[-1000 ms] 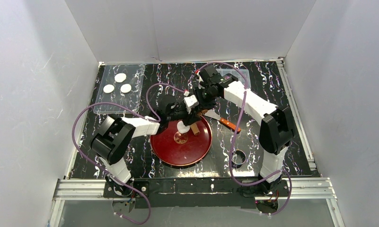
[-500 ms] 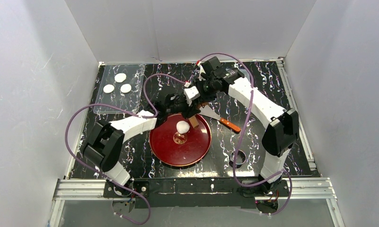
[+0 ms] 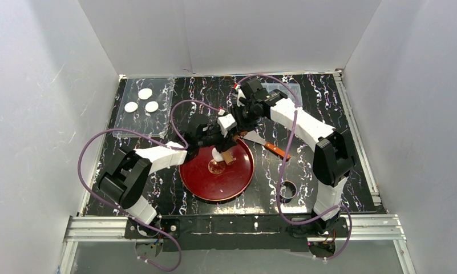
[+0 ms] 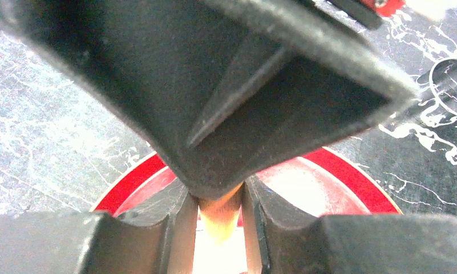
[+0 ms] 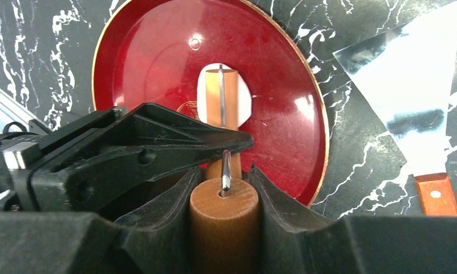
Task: Roll out the dumpling wrappers from the dough
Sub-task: Flatten out the dough on the work surface.
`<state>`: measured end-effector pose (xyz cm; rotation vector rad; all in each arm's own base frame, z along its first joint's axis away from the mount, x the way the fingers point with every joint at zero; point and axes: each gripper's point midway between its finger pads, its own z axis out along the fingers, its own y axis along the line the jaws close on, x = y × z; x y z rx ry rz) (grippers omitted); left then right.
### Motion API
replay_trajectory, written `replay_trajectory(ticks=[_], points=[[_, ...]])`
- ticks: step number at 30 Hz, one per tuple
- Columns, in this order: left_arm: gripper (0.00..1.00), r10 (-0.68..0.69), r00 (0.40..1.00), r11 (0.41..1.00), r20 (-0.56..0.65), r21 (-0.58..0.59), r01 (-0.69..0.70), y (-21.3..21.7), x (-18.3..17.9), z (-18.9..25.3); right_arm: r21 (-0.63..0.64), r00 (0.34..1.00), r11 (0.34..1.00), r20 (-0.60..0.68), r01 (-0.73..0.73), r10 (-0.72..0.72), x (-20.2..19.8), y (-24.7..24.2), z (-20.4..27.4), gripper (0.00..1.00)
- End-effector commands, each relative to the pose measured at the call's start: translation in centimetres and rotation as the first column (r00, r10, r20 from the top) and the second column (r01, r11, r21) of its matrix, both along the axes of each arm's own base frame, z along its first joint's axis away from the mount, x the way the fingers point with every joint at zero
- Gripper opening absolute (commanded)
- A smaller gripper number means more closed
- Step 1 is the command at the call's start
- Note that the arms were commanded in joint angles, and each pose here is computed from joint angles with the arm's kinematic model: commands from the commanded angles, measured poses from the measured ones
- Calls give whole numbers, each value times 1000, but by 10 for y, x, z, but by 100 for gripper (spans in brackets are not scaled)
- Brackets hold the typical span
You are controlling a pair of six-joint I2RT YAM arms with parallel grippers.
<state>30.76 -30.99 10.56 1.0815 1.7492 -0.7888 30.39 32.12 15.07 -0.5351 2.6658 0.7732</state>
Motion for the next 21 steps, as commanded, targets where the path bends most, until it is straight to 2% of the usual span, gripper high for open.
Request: replay_trajectory(ticks=[1,7,13,21], points=[[0,38,990,997,-136,77,-28,19,-24,-41,1,1000,1000,0,-17,17,-7,3,-13,1],[0,119,973,987,-197,130,-94,39,-35,-66,-28,998,1000,-55,-14,13,-28,-8,-41,1],[0,139,948,988,-287,111,-111,43,-53,-75,-31,998,999,-57,-14,12,-34,-8,-49,1],[0,165,942,984,-292,116,-136,58,-67,-79,-42,996,998,-80,-48,44,-42,8,-61,1]])
